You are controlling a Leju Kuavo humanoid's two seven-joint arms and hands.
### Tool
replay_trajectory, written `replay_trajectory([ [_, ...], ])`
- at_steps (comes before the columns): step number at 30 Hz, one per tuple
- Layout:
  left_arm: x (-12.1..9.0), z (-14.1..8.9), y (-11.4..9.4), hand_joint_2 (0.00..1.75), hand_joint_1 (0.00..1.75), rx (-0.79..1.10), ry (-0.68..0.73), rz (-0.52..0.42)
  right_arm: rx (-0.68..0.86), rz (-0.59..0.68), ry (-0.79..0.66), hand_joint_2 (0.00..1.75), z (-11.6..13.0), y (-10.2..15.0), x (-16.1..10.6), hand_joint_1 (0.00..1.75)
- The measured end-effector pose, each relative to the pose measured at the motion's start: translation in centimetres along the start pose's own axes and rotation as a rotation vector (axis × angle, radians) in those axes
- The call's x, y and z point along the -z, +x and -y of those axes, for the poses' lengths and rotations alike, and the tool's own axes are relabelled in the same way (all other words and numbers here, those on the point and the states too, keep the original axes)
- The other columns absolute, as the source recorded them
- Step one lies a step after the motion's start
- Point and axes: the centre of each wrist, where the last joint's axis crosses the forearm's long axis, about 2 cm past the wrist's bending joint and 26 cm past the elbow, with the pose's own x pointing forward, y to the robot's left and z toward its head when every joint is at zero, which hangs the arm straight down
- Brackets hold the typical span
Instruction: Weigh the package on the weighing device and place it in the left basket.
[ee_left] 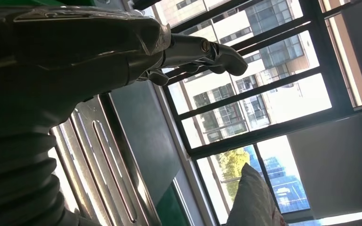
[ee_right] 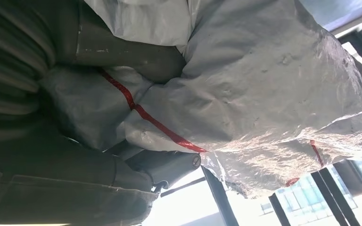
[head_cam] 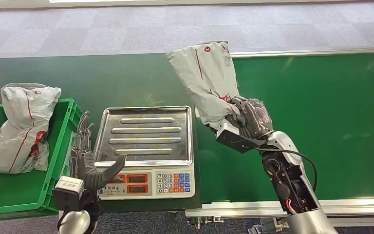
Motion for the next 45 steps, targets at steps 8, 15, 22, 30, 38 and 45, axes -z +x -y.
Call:
replay_trajectory([
  [8, 1.6, 0.4, -0.2, 1.75, 0.0, -0.014, 0.001, 0.025, 0.014, 0.026, 0.084, 1.75, 1.8, 1.5, 6.3, 1.75],
  [15, 1.9, 0.4, -0.3, 1.75, 0.0, -0.012, 0.002, 0.024, 0.027, 0.034, 0.121, 1.75, 1.2, 2.6, 7.8, 1.75],
  [22, 2.3, 0.5, -0.3, 1.75, 0.0, -0.016, 0.005, 0.03, 0.052, 0.105, 0.217, 1.75, -1.0, 4.6, 8.8, 1.75],
  [30, 3.3, 0.7, -0.3, 1.75, 0.0, -0.025, 0.007, 0.033, 0.093, 0.185, 0.376, 1.75, -5.3, 8.6, 9.4, 1.75],
  [38, 3.7, 0.8, -0.3, 1.75, 0.0, -0.03, 0.01, 0.034, 0.155, 0.186, 0.431, 1.75, -7.4, 9.3, 9.0, 0.0],
  [45, 3.8, 0.9, -0.4, 1.75, 0.0, -0.026, 0.015, 0.029, 0.144, 0.154, 0.449, 1.75, -8.6, 9.9, 8.6, 0.0],
])
